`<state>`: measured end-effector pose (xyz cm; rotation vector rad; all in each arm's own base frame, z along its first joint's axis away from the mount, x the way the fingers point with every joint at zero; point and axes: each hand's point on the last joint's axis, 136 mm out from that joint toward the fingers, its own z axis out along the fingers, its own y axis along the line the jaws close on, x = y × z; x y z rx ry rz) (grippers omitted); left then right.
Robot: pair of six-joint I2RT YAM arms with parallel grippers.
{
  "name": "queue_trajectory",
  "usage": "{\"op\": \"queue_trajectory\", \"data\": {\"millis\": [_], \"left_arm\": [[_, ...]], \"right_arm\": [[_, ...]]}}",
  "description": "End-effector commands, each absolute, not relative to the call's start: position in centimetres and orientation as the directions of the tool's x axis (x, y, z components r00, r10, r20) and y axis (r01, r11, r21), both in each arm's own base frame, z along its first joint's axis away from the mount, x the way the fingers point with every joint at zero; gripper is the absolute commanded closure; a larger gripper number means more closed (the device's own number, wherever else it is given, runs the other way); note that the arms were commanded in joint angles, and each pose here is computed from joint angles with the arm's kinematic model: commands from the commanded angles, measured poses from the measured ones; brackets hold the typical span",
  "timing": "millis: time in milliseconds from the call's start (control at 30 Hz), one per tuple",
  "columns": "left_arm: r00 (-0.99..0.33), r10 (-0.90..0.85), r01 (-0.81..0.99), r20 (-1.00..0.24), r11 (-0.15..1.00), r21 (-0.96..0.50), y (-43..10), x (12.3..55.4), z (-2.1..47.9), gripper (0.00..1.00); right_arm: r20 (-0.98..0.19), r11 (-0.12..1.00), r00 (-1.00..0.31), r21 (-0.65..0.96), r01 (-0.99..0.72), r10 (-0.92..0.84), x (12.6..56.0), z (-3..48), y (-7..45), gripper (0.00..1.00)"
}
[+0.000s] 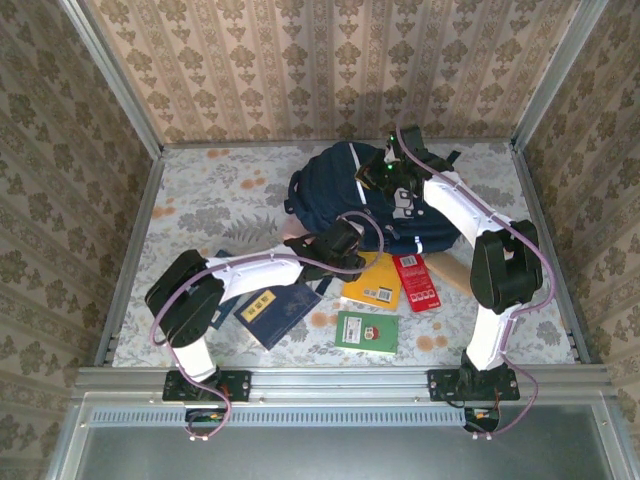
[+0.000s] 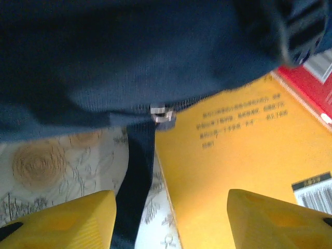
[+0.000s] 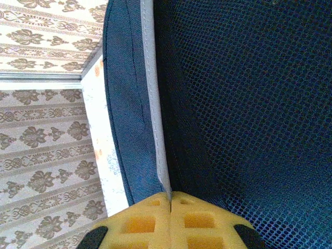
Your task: Pack the student bag
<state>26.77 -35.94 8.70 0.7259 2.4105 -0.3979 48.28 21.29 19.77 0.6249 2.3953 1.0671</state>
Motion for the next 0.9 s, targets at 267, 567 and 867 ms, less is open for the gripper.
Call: {"op": "queue_trajectory", "data": {"millis": [267,567,867], "left_arm": [[-0.590,0.422,0.585,-0.689,0.811,-0.005,-38.4,30.4,6.8,0.47],[-0.563,0.398,0.534,-0.724,0.844,0.048,-38.3,32.9,7.1,0.58],[-0.571,0.403,0.547,-0.715,0.837,0.035,-37.9,32.6,6.7,1.00]], "right_arm": [[-0.206,0.453,-0.757,0.882,0.131,0.620,48.4,25.3,21.6,1.00],[-0.164,0.425,-0.765,0.892,0.154,0.623,47.8,23.8,21.9,1.00],[-0.168,0.452,-0.765,0.874,0.175,0.622,47.3,21.6,21.4,1.00]]}}
